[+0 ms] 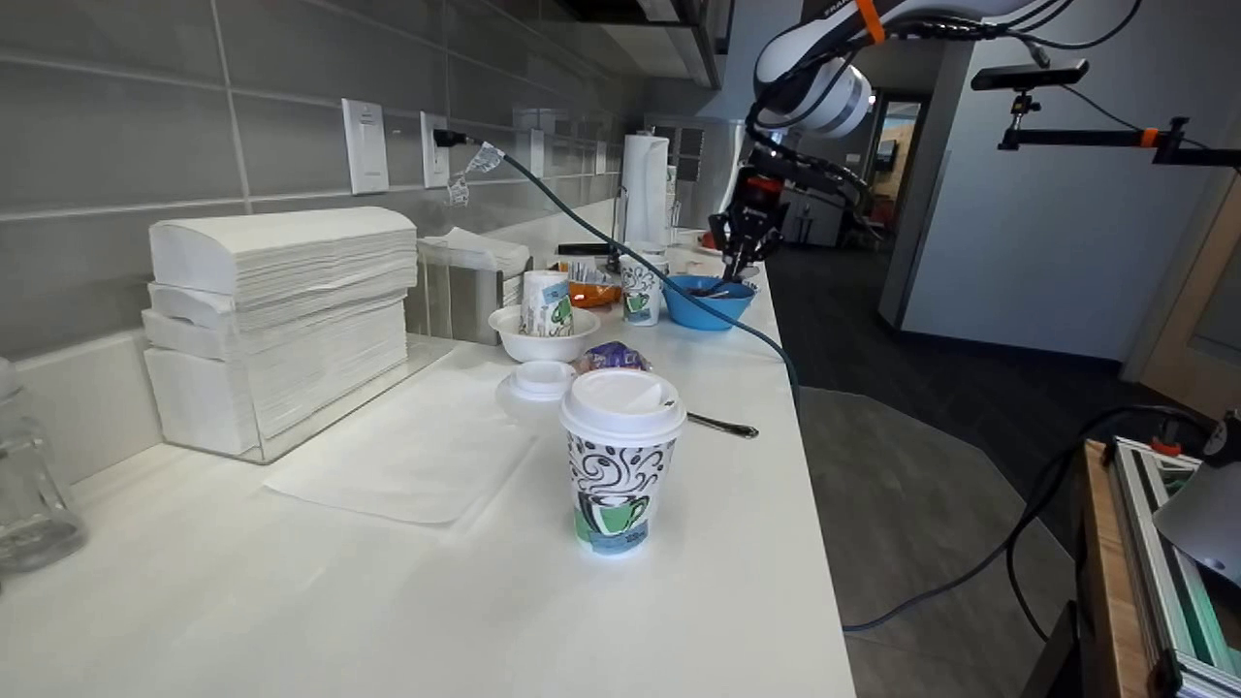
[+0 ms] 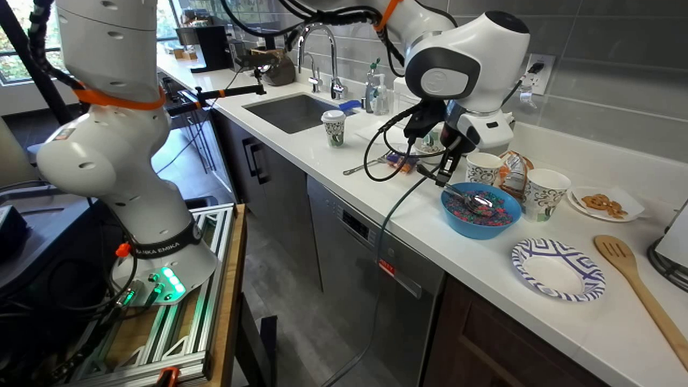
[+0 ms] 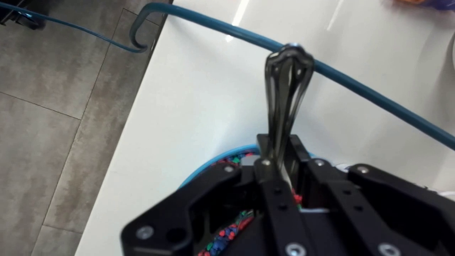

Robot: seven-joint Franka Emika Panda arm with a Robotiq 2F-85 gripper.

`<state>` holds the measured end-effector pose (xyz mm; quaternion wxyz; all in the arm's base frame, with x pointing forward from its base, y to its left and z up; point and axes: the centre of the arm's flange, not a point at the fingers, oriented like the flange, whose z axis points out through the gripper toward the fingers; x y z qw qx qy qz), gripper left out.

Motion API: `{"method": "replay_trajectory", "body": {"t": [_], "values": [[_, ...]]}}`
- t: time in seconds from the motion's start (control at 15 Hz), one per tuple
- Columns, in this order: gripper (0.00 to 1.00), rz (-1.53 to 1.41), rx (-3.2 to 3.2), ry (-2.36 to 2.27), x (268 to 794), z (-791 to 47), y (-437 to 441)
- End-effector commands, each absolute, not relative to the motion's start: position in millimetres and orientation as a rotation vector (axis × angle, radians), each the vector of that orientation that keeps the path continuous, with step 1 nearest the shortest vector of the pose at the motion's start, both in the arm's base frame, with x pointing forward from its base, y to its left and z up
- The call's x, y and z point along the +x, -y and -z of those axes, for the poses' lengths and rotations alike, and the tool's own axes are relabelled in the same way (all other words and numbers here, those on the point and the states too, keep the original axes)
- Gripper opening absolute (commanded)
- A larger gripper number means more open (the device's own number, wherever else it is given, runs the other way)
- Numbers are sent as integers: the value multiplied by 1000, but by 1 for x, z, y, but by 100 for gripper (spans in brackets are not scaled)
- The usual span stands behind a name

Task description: Transfer some beans to the plate on the right

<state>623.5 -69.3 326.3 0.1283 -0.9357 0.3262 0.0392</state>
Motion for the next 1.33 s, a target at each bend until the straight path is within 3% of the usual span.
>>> {"method": "replay_trajectory", "body": {"t": [0.0, 1.27], "values": [[4, -37, -2738, -1008, 616, -335, 57], [4, 309, -2878, -1293, 608, -360, 31]]}}
